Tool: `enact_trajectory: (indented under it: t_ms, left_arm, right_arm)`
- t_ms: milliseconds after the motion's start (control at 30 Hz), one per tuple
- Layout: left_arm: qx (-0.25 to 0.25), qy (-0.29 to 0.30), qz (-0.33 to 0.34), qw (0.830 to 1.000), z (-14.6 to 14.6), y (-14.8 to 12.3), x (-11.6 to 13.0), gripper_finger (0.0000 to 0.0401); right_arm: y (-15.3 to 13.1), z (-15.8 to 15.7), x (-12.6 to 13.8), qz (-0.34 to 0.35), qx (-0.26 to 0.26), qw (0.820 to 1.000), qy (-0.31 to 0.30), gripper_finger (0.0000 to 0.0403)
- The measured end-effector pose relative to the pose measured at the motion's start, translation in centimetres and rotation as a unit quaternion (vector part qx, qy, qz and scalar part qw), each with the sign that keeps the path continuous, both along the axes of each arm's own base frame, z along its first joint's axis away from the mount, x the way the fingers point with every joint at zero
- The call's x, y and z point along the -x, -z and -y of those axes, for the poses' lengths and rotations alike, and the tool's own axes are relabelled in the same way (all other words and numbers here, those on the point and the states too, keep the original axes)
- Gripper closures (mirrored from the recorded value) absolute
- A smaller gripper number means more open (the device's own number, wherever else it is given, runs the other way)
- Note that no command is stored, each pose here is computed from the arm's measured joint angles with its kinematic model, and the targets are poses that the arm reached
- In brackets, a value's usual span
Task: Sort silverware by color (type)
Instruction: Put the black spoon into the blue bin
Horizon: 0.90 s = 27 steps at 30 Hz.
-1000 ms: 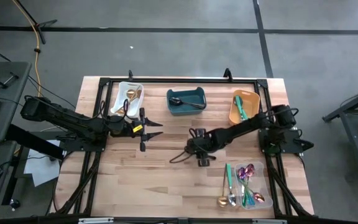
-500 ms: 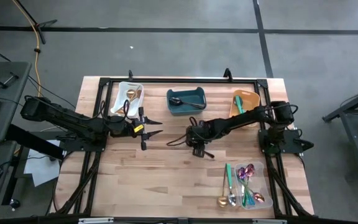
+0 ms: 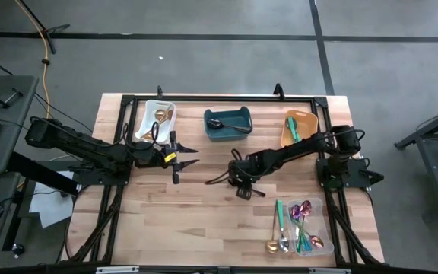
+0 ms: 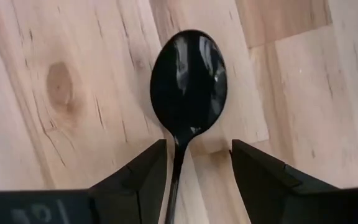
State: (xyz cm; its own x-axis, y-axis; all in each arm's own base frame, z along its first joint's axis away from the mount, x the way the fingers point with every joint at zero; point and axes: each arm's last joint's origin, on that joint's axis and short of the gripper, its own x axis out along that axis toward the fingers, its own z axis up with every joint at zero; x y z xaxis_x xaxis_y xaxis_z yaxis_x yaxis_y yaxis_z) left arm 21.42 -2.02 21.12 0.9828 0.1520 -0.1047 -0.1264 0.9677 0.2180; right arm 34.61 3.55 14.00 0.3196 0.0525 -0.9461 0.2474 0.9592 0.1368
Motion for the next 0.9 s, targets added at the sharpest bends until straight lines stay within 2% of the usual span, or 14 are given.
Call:
enact_trajectory:
  t_ms: [300,500,900]
  left_arm:
    - [0.003,0.000,0.000,1.000,0.0,0.0,0.0,0.0270]
    - [0.023,-0.002,-0.001,1.000,0.0,0.1,0.0,0.0270]
    - [0.025,-0.003,-0.016,1.000,0.0,0.4,0.1,0.0270]
  right_arm:
    - [-0.2,-0.1,-0.3,0.018,-0.005,1.000,-0.012,0.0231]
    - [-0.2,-0.4,-0.3,0.018,-0.043,0.999,-0.026,0.0231]
    - [-0.2,-1.7,-0.1,0.016,-0.037,0.997,-0.066,0.0231]
